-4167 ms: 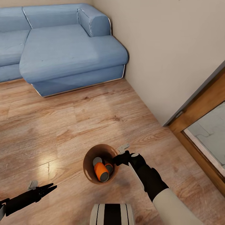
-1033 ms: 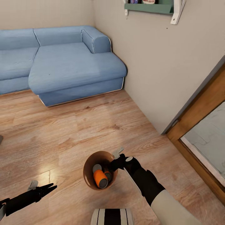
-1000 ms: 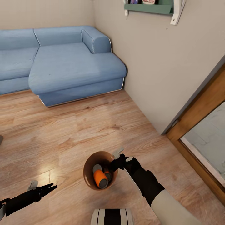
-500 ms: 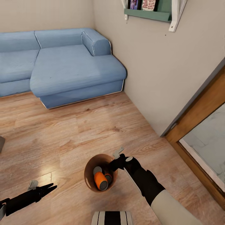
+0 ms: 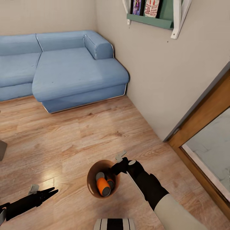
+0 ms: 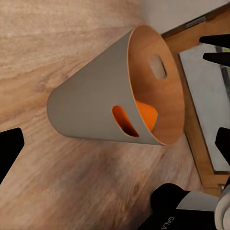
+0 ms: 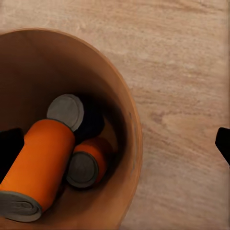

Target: Put the three can of soda from the living room inside the tash can in the kitchen.

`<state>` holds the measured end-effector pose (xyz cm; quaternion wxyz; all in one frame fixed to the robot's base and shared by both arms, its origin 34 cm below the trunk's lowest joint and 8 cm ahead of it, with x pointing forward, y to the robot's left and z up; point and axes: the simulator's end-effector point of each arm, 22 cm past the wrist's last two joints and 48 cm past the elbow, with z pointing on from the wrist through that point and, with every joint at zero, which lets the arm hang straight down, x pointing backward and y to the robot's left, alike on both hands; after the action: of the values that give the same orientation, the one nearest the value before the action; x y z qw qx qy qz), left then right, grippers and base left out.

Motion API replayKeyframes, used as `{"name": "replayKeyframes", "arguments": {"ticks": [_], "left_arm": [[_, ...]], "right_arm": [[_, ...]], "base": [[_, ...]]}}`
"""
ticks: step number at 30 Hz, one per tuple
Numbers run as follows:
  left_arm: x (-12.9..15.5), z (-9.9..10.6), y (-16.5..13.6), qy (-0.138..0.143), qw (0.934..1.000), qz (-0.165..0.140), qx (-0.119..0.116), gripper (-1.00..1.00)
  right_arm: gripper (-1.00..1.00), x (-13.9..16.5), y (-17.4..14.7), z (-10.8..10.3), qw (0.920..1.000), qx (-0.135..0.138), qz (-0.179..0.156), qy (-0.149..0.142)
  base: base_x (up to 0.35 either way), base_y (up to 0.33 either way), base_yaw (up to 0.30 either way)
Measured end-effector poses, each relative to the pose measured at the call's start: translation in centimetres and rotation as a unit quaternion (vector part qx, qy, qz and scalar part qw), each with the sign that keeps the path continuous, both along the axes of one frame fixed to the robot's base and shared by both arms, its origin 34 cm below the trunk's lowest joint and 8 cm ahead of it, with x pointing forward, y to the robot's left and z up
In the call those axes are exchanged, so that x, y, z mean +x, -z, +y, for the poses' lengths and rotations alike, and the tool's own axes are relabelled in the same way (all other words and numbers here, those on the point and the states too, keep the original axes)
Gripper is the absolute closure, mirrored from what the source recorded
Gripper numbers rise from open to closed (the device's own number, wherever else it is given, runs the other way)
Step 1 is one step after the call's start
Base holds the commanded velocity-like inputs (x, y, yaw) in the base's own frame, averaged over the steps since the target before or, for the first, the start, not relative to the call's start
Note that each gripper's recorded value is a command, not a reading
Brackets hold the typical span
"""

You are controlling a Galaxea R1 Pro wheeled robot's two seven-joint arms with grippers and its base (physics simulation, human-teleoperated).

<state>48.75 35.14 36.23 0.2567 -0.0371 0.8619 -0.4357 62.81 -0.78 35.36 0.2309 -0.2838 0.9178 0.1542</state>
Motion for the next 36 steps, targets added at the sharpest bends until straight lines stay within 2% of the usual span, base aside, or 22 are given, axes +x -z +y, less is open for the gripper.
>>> {"name": "replayKeyframes", "arguments": {"ticks": [36], "left_arm": [[1.6, 0.0, -7.7, 0.0, 1.0, 0.001, 0.0, -1.0]], "right_arm": [[-1.0, 1.6, -7.7, 0.0, 1.0, 0.0, 0.0, 0.0]], "base": [[0.0, 0.0, 0.0]]}}
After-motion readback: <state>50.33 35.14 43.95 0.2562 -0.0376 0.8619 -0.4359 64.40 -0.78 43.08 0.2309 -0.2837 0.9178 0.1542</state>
